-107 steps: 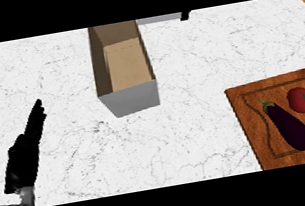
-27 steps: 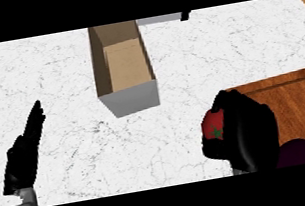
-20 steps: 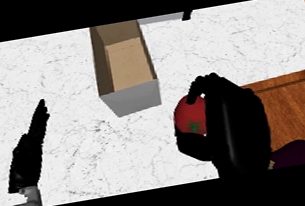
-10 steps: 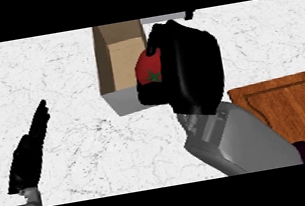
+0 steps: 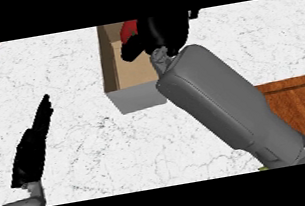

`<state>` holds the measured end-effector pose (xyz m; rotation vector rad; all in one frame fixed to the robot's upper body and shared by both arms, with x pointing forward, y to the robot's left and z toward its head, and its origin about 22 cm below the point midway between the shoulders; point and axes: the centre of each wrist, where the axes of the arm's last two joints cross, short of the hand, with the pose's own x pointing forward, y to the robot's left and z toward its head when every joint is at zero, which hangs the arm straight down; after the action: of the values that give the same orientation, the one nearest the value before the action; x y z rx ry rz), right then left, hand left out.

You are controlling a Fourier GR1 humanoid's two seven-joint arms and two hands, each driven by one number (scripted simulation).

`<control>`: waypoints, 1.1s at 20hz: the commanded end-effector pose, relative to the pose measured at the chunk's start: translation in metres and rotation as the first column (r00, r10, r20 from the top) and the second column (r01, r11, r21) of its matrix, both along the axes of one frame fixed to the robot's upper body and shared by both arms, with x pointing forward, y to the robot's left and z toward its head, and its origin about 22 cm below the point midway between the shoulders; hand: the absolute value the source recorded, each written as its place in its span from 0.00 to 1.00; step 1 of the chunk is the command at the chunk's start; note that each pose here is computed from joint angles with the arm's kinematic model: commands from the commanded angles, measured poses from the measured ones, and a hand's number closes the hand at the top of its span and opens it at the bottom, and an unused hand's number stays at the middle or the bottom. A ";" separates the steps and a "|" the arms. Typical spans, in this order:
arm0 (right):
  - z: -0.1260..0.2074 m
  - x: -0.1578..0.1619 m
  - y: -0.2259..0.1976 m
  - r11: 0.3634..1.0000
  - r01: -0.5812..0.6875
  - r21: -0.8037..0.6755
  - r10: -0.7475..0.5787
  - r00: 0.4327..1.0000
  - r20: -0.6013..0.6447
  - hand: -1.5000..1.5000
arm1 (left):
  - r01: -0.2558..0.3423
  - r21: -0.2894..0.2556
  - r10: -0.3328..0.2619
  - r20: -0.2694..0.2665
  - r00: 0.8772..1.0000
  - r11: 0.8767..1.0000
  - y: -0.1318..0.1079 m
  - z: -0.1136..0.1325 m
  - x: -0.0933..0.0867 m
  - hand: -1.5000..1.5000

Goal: Pick the tomato from the cutting board and place it in the cardboard box

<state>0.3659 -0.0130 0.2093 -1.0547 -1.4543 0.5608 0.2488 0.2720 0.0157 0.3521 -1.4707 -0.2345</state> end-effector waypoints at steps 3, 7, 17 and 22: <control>-0.013 0.038 0.008 0.996 0.073 0.057 -0.067 0.993 -0.096 1.00 | 0.025 -0.006 -0.025 0.000 1.000 1.000 0.004 -0.004 0.009 0.50; -0.038 0.054 0.000 0.992 0.117 0.039 -0.108 0.977 -0.186 1.00 | 0.039 0.002 -0.039 0.014 0.999 0.999 -0.002 0.017 0.012 0.50; -0.079 0.067 -0.020 0.968 0.161 0.194 -0.136 0.981 -0.137 0.00 | 0.053 -0.006 -0.053 0.002 0.999 0.999 -0.020 0.006 0.013 0.50; -0.067 0.069 -0.022 0.900 0.190 0.392 -0.230 0.971 0.059 0.00 | 0.038 0.006 -0.038 0.010 0.999 0.999 -0.013 0.002 0.012 0.50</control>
<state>0.4338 -0.0320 0.1419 -0.9321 -1.3597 0.2681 0.2607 0.2609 0.0180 0.3206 -1.4877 -0.2679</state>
